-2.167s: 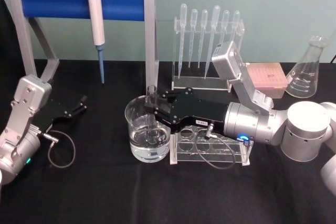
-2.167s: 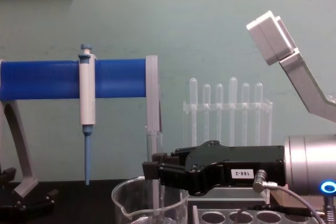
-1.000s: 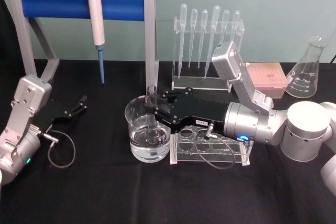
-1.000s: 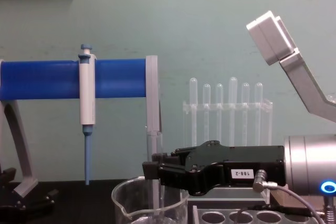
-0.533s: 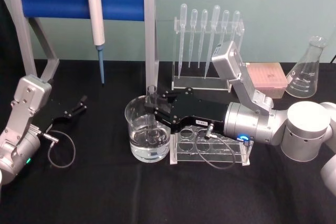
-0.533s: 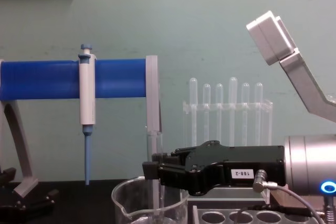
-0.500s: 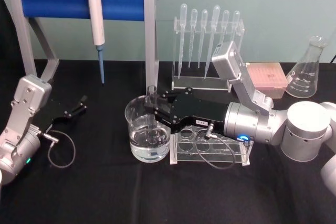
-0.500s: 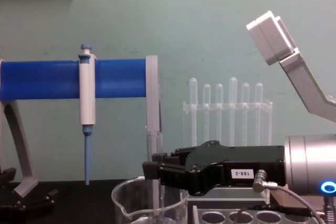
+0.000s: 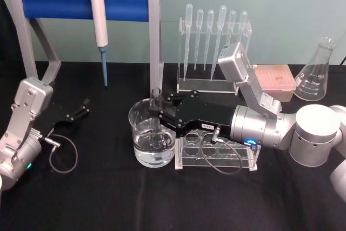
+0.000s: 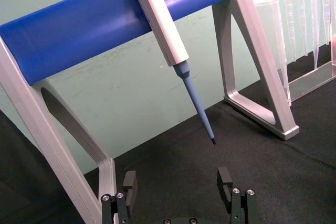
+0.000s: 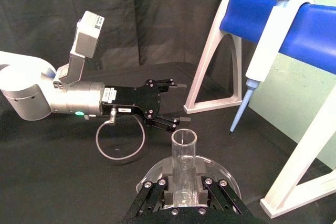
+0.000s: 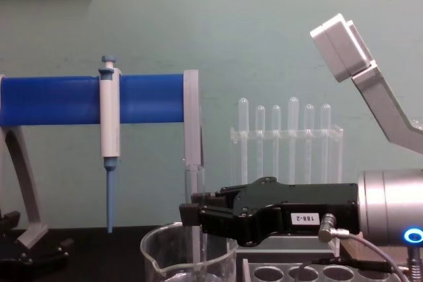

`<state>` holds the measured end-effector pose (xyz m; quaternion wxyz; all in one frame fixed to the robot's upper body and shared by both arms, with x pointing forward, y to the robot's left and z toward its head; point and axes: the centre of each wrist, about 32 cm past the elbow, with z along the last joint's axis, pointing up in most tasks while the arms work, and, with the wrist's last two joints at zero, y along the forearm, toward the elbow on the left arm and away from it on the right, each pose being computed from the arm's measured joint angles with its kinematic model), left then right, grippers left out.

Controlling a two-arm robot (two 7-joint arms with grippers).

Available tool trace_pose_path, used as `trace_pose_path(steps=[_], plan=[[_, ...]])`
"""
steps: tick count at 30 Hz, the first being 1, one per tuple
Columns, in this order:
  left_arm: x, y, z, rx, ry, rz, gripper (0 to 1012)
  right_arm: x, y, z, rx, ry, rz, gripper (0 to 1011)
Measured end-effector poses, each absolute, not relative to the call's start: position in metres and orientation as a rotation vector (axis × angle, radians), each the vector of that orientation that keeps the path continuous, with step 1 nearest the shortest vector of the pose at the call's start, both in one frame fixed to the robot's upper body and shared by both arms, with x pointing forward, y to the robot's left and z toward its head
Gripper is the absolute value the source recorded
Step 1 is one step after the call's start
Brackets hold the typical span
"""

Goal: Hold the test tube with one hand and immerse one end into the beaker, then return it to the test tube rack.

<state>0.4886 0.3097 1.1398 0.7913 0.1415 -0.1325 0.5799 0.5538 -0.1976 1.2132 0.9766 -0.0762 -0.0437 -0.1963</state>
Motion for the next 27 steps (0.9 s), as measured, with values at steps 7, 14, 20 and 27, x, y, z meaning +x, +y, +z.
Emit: trace_pose_path(steps=[7,14,20,27], plan=[[0.489,0.31,1.14,0.304,-0.285,1.248,1000,0.554,-0.198,1.213,-0.154,-0.088,-0.396,241],[0.489,0.31,1.14,0.304,-0.285,1.248,1000,0.554,-0.198,1.213,-0.154,-0.088,-0.396,242],[0.489,0.31,1.14,0.304,-0.285,1.248,1000,0.554,-0.196,1.215,-0.145,-0.096,-0.392,242],[0.489,0.31,1.14,0.305,-0.285,1.248,1000,0.552,-0.194,1.226,-0.122,-0.124,-0.38,242]])
